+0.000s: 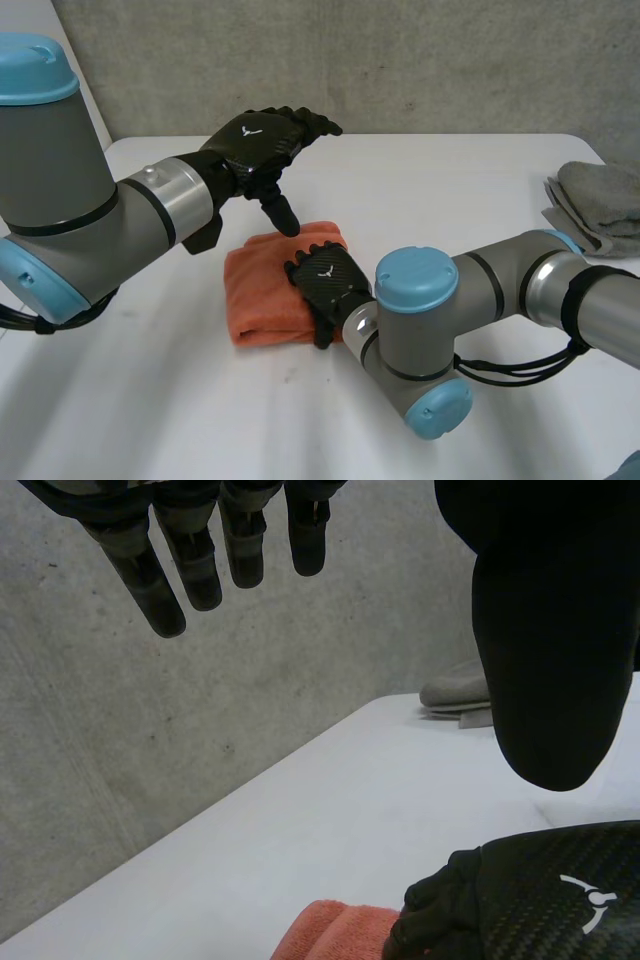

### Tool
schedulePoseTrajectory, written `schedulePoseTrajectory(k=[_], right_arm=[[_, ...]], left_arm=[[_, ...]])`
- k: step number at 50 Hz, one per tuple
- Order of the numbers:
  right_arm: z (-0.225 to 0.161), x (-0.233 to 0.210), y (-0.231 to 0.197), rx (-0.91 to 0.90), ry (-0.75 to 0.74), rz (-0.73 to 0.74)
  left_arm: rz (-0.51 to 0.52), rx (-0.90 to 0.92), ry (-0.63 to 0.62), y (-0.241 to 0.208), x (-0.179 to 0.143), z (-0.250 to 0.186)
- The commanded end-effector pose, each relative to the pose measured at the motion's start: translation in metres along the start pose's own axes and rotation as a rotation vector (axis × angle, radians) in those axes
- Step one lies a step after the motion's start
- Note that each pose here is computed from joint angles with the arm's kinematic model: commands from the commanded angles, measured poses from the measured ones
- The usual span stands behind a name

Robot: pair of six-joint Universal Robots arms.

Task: Fold the laundry.

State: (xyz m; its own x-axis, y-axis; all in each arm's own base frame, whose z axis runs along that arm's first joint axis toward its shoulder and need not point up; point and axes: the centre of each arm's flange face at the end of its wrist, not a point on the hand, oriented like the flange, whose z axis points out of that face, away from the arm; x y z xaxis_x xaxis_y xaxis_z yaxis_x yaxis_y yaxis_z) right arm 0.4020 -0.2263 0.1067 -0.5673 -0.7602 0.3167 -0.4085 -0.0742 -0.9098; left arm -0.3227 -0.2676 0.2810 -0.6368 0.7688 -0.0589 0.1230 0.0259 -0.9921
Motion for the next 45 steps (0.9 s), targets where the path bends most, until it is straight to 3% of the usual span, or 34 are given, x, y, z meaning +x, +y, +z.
schedulePoseTrajectory(k=[1,23,45], right_arm=[[0.006,0.001,-0.001,0.036,0.011,-0.015],[0.016,0.012,-0.008,0.066,0.036,-0.035],[-0.033,0.136,0.024,-0.072,0.192,-0.047]], left_arm=[[0.0,-0.001,0.002,0.001,0.0,0.0],[-0.003,-0.002,-0.003,0.0,0.0,-0.002],[-0.007,-0.011,-0.008,0.003,-0.001,-0.004]])
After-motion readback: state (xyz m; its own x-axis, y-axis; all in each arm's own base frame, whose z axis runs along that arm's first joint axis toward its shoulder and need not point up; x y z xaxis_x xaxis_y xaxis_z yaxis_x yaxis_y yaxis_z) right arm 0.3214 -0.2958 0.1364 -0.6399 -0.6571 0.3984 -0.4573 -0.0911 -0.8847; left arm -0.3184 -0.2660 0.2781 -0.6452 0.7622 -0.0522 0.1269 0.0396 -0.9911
